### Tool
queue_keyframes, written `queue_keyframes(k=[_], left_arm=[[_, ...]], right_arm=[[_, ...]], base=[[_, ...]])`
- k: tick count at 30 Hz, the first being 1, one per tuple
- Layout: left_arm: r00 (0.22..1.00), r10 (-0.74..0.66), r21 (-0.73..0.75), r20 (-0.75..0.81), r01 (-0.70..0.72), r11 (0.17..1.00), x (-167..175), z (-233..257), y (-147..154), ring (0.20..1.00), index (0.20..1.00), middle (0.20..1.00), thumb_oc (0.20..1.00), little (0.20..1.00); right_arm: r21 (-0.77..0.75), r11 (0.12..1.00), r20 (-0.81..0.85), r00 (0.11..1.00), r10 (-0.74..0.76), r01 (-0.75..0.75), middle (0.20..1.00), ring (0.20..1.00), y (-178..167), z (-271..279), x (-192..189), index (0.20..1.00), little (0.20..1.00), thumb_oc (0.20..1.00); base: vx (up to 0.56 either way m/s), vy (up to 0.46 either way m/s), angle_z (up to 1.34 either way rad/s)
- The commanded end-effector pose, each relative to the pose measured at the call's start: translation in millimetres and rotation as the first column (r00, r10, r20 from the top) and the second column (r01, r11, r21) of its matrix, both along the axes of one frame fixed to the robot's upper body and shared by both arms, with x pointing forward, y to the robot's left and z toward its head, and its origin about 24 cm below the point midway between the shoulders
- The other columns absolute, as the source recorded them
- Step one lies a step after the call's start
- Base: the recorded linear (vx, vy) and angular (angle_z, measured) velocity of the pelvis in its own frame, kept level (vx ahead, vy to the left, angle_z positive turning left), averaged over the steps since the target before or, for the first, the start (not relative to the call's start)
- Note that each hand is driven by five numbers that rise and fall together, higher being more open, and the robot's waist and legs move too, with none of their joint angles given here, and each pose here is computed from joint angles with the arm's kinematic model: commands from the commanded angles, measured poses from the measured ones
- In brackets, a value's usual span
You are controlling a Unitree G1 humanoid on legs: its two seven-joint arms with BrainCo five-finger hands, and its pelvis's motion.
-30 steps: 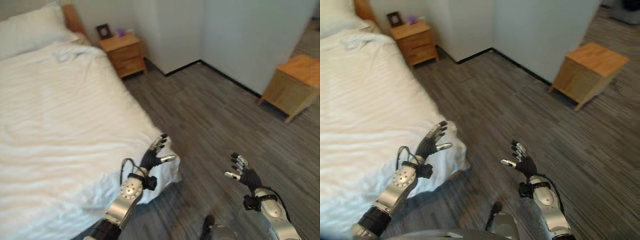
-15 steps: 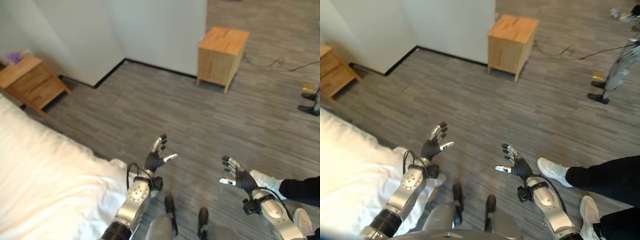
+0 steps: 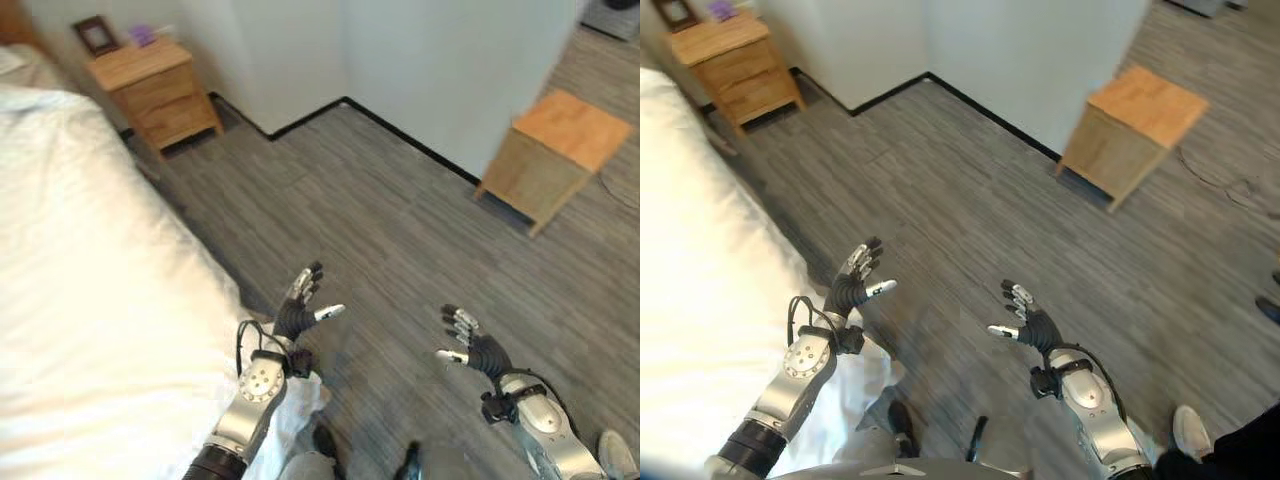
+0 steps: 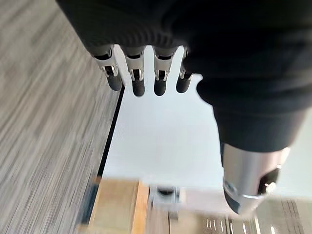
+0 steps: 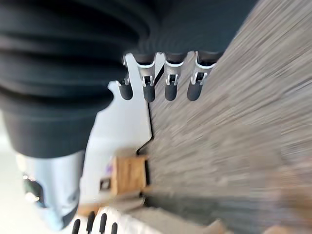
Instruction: Making the bed.
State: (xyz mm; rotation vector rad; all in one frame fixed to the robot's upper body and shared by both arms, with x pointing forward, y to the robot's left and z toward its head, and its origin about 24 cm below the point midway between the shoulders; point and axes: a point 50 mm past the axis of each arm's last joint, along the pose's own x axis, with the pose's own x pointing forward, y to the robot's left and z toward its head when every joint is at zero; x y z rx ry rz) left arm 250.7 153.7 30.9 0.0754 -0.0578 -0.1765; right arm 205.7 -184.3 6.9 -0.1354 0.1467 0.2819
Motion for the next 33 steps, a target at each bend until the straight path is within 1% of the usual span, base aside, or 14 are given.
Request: queue_keyframes(k=[1, 3, 8, 10, 14, 15, 16, 17, 19, 22, 26, 28, 30, 33], left_arm=[[0.988, -0.072, -0.015, 0.134, 0.075, 0.997, 5, 27, -10, 1.0, 1.0, 1.0, 1.0, 1.0], [0.987, -0.08, -0.007, 0.142, 0.081, 0.997, 6, 29, -11, 1.0, 1.0, 1.0, 1.0, 1.0], [0.987, -0.072, -0.004, 0.143, 0.074, 0.997, 6, 29, -4, 1.0, 1.0, 1.0, 1.0, 1.0], [0.989, -0.055, -0.01, 0.136, 0.057, 0.998, 3, 27, 3, 1.0, 1.0, 1.0, 1.0, 1.0], [0.995, -0.053, -0.033, 0.09, 0.056, 0.998, -7, 16, 6, 1.0, 1.0, 1.0, 1.0, 1.0], [0.995, -0.053, -0.034, 0.089, 0.056, 0.998, -7, 16, 6, 1.0, 1.0, 1.0, 1.0, 1.0], [0.997, -0.044, -0.072, 0.067, 0.048, 0.996, -13, 11, 7, 1.0, 1.0, 1.0, 1.0, 1.0], [0.997, -0.044, -0.073, 0.067, 0.048, 0.996, -13, 11, 7, 1.0, 1.0, 1.0, 1.0, 1.0], [0.997, -0.038, -0.121, 0.061, 0.046, 0.992, -14, 12, 7, 1.0, 1.0, 1.0, 1.0, 1.0], [0.998, -0.031, -0.194, 0.063, 0.043, 0.98, -10, 16, 3, 1.0, 1.0, 1.0, 1.0, 1.0], [0.995, -0.055, -0.197, 0.08, 0.07, 0.978, -4, 19, -7, 1.0, 1.0, 1.0, 1.0, 1.0], [0.997, -0.044, -0.192, 0.065, 0.056, 0.98, -4, 16, -9, 1.0, 1.0, 1.0, 1.0, 1.0], [0.996, -0.059, -0.2, 0.061, 0.07, 0.977, -5, 15, -12, 1.0, 1.0, 1.0, 1.0, 1.0], [0.995, -0.093, -0.198, 0.041, 0.099, 0.975, -6, 12, -19, 1.0, 1.0, 1.0, 1.0, 1.0]], right_arm=[[0.003, 1.0, 0.155, 0.988, 0.007, -0.008, 1.0, 1.0, 3, 27, 11, 1.0, 1.0, 1.0], [-0.003, 1.0, 0.153, 0.988, 0.011, -0.011, 1.0, 1.0, 4, 27, 13, 1.0, 1.0, 1.0], [-0.076, 0.996, 0.121, 0.991, 0.049, -0.039, 1.0, 1.0, 6, 20, 11, 1.0, 1.0, 1.0], [-0.091, 0.995, 0.116, 0.992, 0.059, -0.049, 1.0, 1.0, 7, 19, 10, 1.0, 1.0, 1.0], [-0.096, 0.993, 0.089, 0.993, 0.074, -0.065, 1.0, 1.0, 5, 15, 3, 1.0, 1.0, 1.0], [-0.096, 0.993, 0.088, 0.993, 0.074, -0.066, 1.0, 1.0, 5, 15, 3, 1.0, 1.0, 1.0], [-0.125, 0.989, 0.09, 0.992, 0.088, -0.076, 1.0, 1.0, 2, 16, 2, 1.0, 1.0, 1.0], [-0.126, 0.989, 0.09, 0.992, 0.088, -0.076, 1.0, 1.0, 1, 16, 2, 1.0, 1.0, 1.0], [-0.145, 0.987, 0.1, 0.992, 0.083, -0.068, 1.0, 1.0, -2, 19, 4, 1.0, 1.0, 1.0], [-0.137, 0.99, 0.142, 0.988, 0.057, -0.038, 1.0, 1.0, -3, 28, 10, 1.0, 1.0, 1.0], [-0.14, 0.99, 0.168, 0.985, 0.028, -0.004, 1.0, 1.0, -4, 31, 15, 1.0, 1.0, 1.0], [-0.156, 0.988, 0.169, 0.985, 0.019, 0.008, 1.0, 1.0, -3, 29, 18, 1.0, 1.0, 1.0], [-0.171, 0.985, 0.181, 0.983, 0.028, 0.003, 1.0, 1.0, 0, 31, 21, 1.0, 1.0, 1.0], [-0.139, 0.99, 0.18, 0.983, 0.038, -0.013, 1.0, 1.0, 12, 28, 21, 1.0, 1.0, 1.0]], base=[[0.27, -0.161, 1.62], [0.29, -0.195, 1.57], [0.4, -0.257, 1.41], [0.35, -0.232, 0.73], [0.26, -0.214, 0.62], [0.21, -0.212, 0.21], [0.15, -0.162, 0.14], [0.21, -0.253, 0.02], [0.06, -0.204, 0.02], [0.11, -0.25, -0.11], [0.21, -0.015, 0.03], [0.27, 0.065, 0.27], [0.23, 0.036, 0.12], [0.29, 0.06, -0.25]])
